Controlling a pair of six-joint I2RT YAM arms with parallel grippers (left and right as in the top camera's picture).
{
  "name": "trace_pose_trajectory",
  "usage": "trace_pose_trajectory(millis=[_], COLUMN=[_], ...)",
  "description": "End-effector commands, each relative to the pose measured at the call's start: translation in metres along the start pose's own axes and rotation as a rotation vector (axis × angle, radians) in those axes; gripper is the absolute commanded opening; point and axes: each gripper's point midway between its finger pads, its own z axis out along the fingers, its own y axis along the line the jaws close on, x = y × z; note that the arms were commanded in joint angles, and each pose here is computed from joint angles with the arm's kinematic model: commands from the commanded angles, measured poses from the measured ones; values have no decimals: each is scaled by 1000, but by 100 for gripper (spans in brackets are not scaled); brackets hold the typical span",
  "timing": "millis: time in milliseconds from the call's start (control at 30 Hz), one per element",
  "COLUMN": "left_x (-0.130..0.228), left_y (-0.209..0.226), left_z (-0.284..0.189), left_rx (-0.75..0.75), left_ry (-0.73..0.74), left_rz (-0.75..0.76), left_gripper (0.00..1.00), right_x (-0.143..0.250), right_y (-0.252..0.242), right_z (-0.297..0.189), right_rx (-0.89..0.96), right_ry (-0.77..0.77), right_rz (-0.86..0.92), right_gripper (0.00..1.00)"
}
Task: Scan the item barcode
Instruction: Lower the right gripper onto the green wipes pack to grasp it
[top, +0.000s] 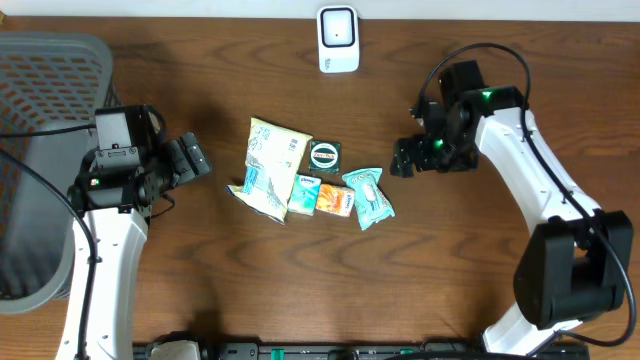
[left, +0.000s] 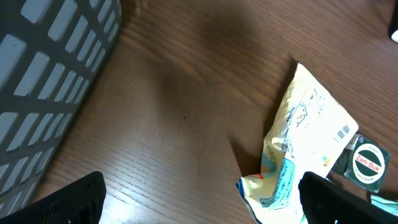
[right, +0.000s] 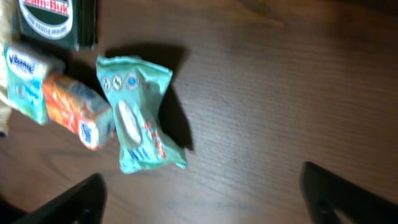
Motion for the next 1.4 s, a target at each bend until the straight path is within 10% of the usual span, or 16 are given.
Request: trace_pose_trajectory(millis=[0, 1367], left_x=[1, 1], left_y=[1, 1], left_z=[1, 1], left_rx=[-2, -2], left_ry=[6, 6], left_rz=[-5, -5], left_gripper=[98, 98], right_x=[-5, 2], right_y=[9, 17], right_z=[2, 12], right_rx=[-44, -70], right_ry=[-14, 8], right_rz=[2, 6], right_gripper=[84, 89])
